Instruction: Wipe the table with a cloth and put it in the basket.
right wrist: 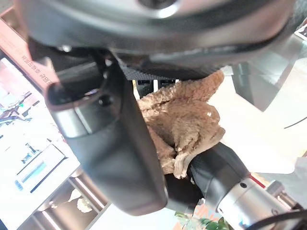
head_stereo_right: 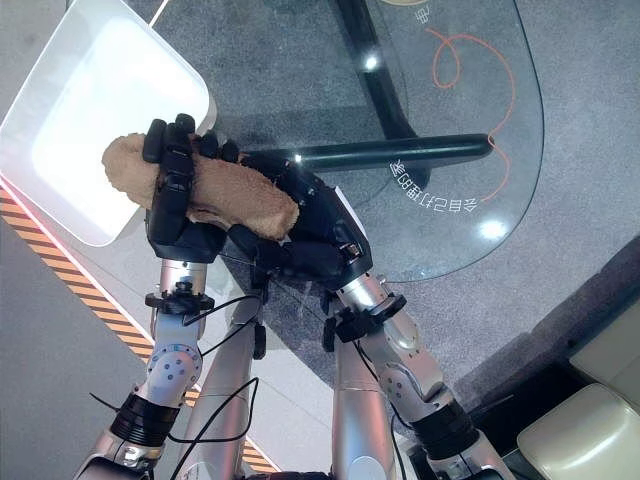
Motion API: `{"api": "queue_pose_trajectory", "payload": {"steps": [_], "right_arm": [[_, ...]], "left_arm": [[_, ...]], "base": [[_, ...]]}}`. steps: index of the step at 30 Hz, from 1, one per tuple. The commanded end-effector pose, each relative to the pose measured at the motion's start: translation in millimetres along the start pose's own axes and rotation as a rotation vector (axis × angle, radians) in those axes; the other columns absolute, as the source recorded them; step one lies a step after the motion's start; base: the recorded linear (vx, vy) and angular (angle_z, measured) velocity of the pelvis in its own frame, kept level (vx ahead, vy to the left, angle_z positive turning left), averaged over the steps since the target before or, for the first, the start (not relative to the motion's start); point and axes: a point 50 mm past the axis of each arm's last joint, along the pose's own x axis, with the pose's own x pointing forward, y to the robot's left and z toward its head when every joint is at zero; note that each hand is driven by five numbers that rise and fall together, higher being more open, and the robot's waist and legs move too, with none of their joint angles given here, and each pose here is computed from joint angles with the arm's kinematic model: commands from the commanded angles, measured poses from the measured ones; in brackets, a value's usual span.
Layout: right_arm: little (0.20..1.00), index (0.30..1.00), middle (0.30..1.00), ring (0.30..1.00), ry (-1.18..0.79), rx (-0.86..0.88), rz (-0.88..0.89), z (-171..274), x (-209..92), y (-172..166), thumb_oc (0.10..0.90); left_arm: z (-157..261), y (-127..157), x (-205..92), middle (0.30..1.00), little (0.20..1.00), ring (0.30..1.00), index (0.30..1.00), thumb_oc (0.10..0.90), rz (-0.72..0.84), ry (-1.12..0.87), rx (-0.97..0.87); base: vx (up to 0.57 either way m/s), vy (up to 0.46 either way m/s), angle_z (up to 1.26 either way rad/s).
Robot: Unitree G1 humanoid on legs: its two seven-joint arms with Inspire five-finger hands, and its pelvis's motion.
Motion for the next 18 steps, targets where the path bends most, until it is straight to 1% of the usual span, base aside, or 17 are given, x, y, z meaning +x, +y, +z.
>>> {"api": "queue_pose_trajectory", "payload": {"steps": [1, 6, 18], "right_arm": [[0.900, 0.900, 0.900, 0.900, -0.513, 0.014, 0.164, 72.6, 16.1, 30.2, 0.800], [0.900, 0.900, 0.900, 0.900, -0.503, -0.003, 0.122, 69.8, 9.0, 21.6, 0.800], [0.900, 0.900, 0.900, 0.900, -0.538, 0.062, 0.100, 69.0, 3.9, 14.9, 0.800]], "left_arm": [[12.8, -28.4, -0.7, 0.300, 0.200, 0.300, 0.300, 0.100, -0.190, -0.071, 0.005], [15.2, -27.3, -2.8, 0.300, 0.200, 0.300, 0.300, 0.100, -0.191, -0.080, 0.013], [19.8, -24.5, -3.8, 0.300, 0.200, 0.300, 0.300, 0.100, -0.188, -0.106, 0.025]], "base": [[0.00, 0.000, 0.00], [0.00, 0.000, 0.00], [0.00, 0.001, -0.01]]}}
